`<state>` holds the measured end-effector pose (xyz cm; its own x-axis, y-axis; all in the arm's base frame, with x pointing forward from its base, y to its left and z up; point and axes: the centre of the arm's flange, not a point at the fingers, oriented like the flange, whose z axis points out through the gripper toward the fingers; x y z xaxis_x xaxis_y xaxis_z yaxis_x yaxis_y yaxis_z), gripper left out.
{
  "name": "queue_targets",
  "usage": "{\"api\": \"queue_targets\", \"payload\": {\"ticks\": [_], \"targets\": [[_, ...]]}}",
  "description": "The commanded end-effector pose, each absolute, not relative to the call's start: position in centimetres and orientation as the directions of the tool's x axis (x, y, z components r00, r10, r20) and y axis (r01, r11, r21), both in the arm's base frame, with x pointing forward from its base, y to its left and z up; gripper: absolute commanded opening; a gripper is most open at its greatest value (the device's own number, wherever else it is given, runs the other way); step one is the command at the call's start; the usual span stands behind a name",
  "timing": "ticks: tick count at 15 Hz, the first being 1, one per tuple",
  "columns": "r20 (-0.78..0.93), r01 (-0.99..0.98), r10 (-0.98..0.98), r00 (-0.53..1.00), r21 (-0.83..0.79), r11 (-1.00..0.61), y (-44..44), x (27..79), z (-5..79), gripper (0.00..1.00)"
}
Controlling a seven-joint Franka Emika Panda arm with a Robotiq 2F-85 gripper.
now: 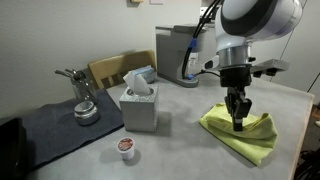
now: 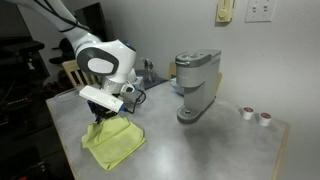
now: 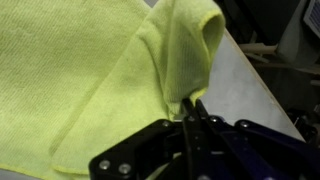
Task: Unfold the towel slightly on the table
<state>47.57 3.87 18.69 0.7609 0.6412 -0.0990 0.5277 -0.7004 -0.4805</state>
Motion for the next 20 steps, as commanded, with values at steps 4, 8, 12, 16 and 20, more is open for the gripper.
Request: {"api": "queue_targets", "payload": {"ticks": [4, 8, 12, 16, 20], "targets": [[-0.015, 0.521, 0.591, 0.807, -0.453, -0.723, 3.9, 47.3, 23.3, 0.01], [0.006, 0.540, 0.603, 0.798, -0.454, -0.709, 4.2, 47.4, 24.5, 0.01], [0.015, 0.560, 0.654, 0.756, -0.533, -0.635, 4.5, 47.1, 24.8, 0.01], [0.026, 0.567, 0.713, 0.701, -0.627, -0.534, 4.9, 46.6, 24.4, 0.01], [0.013, 0.548, 0.727, 0.686, -0.667, -0.505, 5.4, 46.6, 23.9, 0.01]]}}
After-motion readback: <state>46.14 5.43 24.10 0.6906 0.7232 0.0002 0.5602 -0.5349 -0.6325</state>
